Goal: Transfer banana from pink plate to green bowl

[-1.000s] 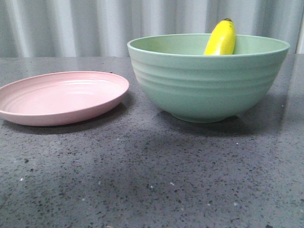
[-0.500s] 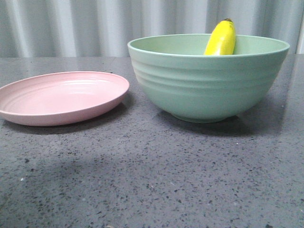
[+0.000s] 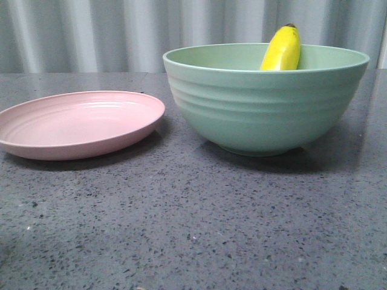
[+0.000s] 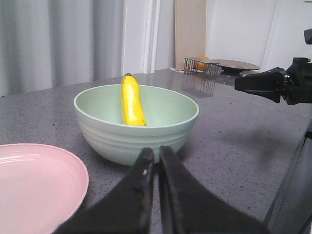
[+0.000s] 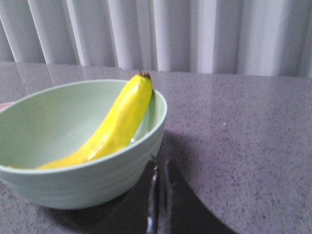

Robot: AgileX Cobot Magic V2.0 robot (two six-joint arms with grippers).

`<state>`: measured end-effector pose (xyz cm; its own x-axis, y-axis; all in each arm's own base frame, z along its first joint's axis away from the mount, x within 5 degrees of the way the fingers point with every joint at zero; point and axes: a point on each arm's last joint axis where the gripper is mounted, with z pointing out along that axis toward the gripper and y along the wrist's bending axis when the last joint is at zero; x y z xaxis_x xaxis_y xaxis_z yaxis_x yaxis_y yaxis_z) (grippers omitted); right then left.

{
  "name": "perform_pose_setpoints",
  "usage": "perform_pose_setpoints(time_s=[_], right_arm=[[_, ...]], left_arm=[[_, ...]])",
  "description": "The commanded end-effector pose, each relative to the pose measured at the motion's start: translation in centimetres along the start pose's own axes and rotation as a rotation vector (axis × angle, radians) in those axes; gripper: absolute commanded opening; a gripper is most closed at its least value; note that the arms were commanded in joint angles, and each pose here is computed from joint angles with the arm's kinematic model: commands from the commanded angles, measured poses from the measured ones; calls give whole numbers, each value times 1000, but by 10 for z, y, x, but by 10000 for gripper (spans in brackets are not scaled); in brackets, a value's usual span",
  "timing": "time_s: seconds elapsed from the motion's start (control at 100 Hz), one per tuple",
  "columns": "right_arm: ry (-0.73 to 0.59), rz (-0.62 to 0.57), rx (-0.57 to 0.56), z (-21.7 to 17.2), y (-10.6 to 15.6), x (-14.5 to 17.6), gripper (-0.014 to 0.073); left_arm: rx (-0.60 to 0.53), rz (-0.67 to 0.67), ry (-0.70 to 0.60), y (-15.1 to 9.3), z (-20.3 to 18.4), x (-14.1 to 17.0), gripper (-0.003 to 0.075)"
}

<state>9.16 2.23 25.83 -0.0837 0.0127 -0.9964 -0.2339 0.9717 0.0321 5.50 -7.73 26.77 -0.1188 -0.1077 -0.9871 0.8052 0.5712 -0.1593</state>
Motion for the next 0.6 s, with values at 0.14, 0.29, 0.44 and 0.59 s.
perform_pose_setpoints(time_s=[0.14,0.29,0.44,0.59], right_arm=[[-78,-17,22,0,-2,-8,-71],[-78,-17,22,0,-2,-8,-71],[-78,-17,22,0,-2,-8,-71],[-78,-17,22,0,-2,-8,-71]], left_arm=[[-6,3,-77,1,0,-5,-20],[-7,4,-66,1,0,-2,-20],[-8,4,-76,1,0,-2,-20],[-40,36,-156,6,-2,2,-20]])
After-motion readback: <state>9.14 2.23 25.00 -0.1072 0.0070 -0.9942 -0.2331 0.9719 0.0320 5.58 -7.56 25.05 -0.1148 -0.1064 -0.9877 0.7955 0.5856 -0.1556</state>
